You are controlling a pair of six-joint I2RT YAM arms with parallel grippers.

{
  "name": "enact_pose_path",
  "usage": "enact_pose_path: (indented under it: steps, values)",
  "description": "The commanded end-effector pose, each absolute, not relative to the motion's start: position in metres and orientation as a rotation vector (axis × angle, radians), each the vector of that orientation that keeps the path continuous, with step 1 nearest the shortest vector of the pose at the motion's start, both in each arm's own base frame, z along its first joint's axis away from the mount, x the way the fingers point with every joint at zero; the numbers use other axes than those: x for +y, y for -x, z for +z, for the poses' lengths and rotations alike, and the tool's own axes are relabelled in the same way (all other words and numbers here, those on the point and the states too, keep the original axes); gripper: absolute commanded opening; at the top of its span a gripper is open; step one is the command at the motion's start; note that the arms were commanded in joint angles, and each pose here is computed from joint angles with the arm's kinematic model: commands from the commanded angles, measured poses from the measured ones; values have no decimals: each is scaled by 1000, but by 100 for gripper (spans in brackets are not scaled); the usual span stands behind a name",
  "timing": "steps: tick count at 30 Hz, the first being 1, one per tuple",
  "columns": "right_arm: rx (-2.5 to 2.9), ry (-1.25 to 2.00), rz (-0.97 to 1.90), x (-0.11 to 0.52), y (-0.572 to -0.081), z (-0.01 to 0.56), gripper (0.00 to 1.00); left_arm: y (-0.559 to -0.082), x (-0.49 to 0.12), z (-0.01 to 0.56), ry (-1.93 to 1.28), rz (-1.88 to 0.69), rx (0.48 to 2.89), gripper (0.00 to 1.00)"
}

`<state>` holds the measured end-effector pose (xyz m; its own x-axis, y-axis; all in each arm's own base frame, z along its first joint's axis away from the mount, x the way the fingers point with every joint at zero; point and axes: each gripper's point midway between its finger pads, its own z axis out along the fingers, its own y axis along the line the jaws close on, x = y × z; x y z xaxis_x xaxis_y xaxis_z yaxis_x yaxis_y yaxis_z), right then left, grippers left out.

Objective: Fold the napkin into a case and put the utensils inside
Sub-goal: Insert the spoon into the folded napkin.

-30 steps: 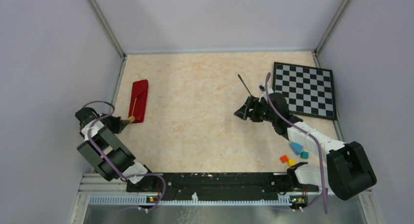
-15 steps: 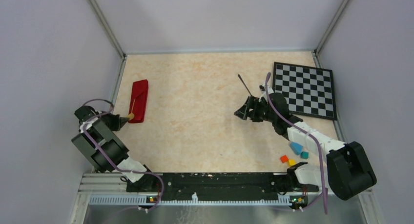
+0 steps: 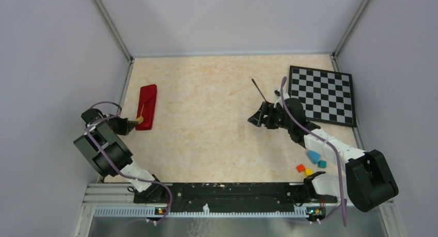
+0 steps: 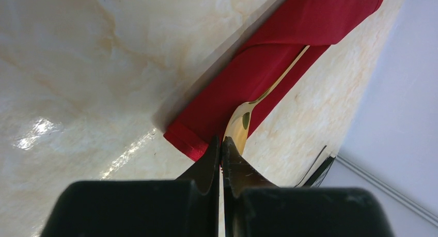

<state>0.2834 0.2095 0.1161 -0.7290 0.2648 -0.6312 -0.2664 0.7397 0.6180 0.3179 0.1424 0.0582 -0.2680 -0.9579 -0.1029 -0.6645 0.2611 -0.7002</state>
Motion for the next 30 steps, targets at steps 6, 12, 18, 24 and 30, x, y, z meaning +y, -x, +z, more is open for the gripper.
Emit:
enact_pose_path:
  steps: [6, 12, 18, 24, 30]
  values:
    - [2158, 36, 927, 212, -288, 121, 76, -338, 157, 69, 1400, -729, 1967, 0]
    - [2158, 35, 927, 213, -288, 121, 76, -341, 162, 64, 1407, -719, 1978, 0]
    - [2159, 36, 925, 212, -288, 120, 76, -339, 168, 63, 1414, -664, 1991, 5]
    - [2159, 36, 923, 212, -288, 120, 76, -336, 171, 66, 1401, -617, 2008, 19]
    - [2159, 35, 911, 211, -289, 120, 76, -329, 175, 81, 1369, -535, 2018, 31]
